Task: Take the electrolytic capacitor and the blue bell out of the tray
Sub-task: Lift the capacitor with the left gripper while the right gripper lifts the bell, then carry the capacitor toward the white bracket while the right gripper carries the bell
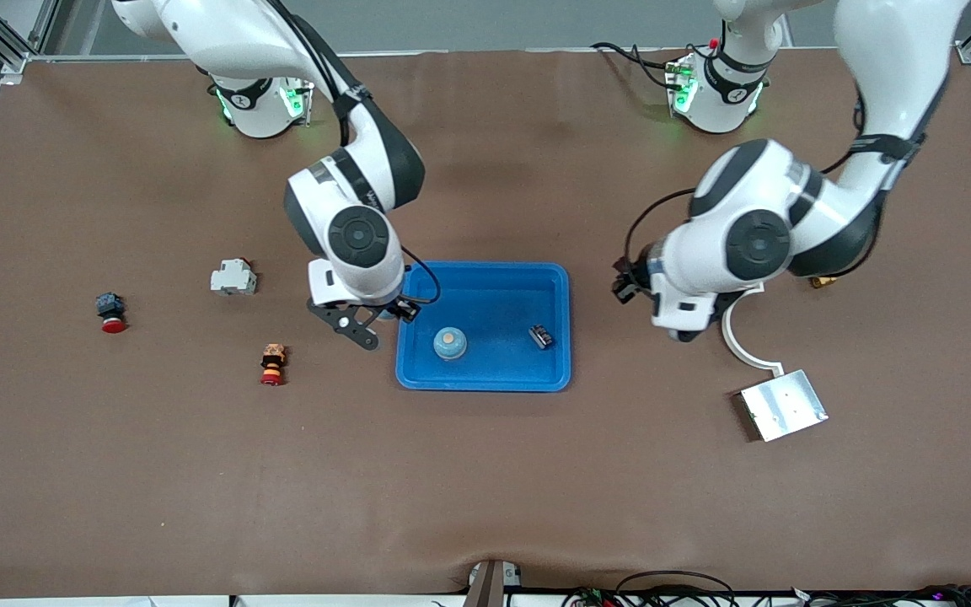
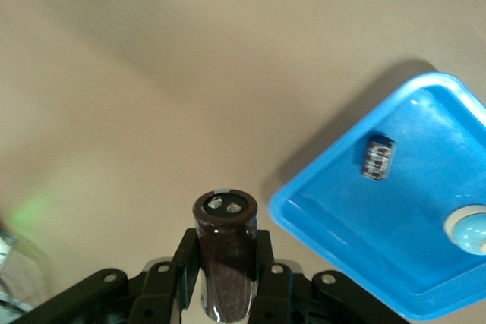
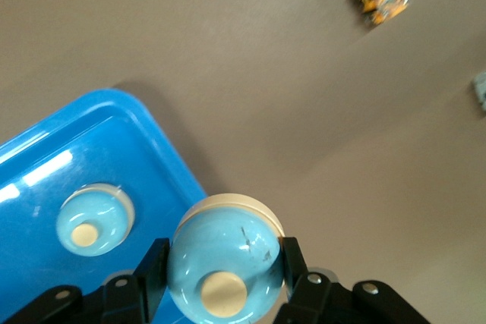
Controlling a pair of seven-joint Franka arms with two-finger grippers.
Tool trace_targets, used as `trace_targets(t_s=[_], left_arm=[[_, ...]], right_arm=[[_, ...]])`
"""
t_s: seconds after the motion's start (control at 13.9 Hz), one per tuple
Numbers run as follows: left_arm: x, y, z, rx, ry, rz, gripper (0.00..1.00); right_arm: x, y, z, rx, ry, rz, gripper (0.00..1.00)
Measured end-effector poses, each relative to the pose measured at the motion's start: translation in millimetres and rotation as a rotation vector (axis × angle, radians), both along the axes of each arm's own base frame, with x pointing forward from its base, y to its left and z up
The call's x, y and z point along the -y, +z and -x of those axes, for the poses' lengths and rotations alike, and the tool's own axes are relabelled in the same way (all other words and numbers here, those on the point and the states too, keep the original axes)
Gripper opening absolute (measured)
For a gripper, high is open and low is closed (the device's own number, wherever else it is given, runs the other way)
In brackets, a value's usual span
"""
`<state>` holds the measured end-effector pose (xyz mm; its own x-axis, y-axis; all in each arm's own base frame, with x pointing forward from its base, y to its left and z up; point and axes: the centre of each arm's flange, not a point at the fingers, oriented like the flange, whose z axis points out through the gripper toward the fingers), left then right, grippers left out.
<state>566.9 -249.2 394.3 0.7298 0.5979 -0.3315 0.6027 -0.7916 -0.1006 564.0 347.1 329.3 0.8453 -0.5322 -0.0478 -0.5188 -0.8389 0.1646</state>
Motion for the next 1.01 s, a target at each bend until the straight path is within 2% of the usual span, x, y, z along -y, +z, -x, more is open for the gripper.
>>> trace_targets(t_s=[0.29, 0.58, 1.01], left_arm=[[-77.0, 11.0, -14.0, -0.010, -0.081, 0.039, 0.33], [-148.7, 20.9, -11.9, 0.020, -0.215, 0.052, 0.33], [-239.8, 16.8, -11.0, 0.071, -0.355, 0.011, 0.33]], right_arm=[[53.8, 34.0, -8.3, -0.033, 0.061, -0.012, 0.64], [108.3, 60.7, -9.8, -0.041, 0.131, -0.040, 0.64], [186.0, 94.7, -0.3, -0.061, 0.228, -0.096, 0.64]])
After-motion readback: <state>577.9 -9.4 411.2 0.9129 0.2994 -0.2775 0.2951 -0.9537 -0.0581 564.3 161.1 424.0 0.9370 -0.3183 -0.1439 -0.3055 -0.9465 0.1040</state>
